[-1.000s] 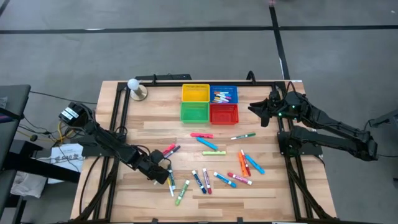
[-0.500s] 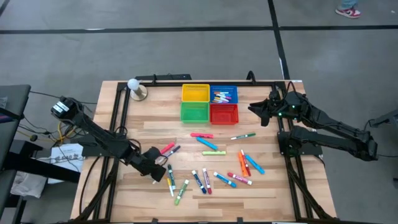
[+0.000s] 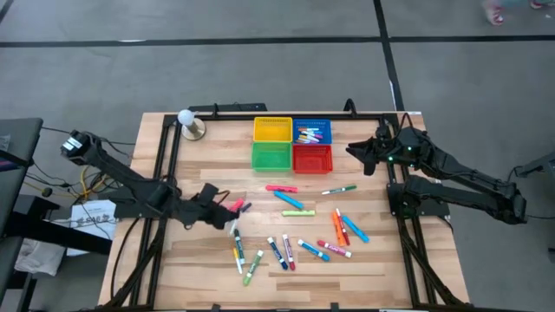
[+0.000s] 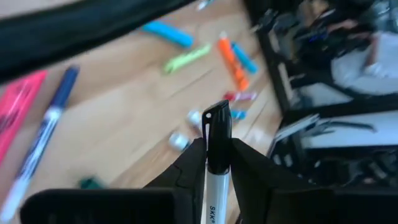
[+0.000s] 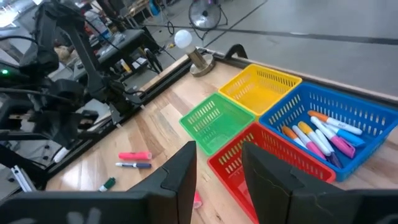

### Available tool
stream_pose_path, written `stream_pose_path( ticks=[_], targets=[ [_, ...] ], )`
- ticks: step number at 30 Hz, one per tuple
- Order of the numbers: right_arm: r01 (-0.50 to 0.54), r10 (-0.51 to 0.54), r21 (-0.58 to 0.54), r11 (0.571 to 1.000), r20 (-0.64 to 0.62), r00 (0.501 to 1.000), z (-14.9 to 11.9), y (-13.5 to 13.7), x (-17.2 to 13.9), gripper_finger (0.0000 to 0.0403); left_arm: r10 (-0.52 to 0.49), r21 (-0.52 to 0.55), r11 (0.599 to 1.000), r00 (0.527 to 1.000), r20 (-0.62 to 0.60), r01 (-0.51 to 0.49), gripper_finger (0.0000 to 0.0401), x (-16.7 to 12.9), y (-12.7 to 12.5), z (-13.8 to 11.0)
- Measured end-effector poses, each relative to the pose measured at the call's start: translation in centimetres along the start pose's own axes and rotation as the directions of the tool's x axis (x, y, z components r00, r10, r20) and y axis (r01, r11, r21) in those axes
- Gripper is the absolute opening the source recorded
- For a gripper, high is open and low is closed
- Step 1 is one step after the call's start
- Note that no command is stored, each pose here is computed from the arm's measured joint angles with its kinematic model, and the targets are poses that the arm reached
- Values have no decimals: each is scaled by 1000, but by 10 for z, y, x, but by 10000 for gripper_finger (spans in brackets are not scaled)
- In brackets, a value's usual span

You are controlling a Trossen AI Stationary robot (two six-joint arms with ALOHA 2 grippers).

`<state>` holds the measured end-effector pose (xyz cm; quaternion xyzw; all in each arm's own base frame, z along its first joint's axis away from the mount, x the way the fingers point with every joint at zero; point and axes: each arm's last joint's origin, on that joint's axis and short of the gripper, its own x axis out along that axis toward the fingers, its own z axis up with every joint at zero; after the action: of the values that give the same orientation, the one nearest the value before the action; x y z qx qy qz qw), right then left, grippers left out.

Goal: Pick & Place Markers
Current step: Put the small black highlighter pen into the blue bin

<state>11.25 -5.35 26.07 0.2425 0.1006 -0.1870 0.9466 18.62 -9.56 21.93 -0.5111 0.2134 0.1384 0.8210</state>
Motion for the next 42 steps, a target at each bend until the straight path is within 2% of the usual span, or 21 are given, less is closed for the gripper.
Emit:
stream_pose_path(
  ticks=[9,13,20,26,33,37,42],
  targets=[
    [27,-25,-13,1000,177,984,15,4,-1,118,-132,1,991,982,138,133,66,19,-12,36],
    [-21,22,-8,1000,229,973,21,8,0,118,-156,-6,987,969,189,160,66,24,-12,52],
    [-204,198,33,978,120,973,16,21,26,118,-198,-21,978,950,242,209,66,37,-9,75],
    [-259,258,26,965,48,965,7,32,56,118,-247,-34,963,929,277,267,66,56,-6,89],
    [-327,325,71,942,43,945,-4,43,91,120,-276,-42,951,905,324,305,66,75,-1,105],
    [-346,346,101,933,19,938,-15,47,110,137,-288,-10,951,898,331,309,66,82,-8,115],
    [-371,376,121,921,-17,927,-22,55,130,183,-307,37,948,880,362,315,66,83,-17,128]
  ],
)
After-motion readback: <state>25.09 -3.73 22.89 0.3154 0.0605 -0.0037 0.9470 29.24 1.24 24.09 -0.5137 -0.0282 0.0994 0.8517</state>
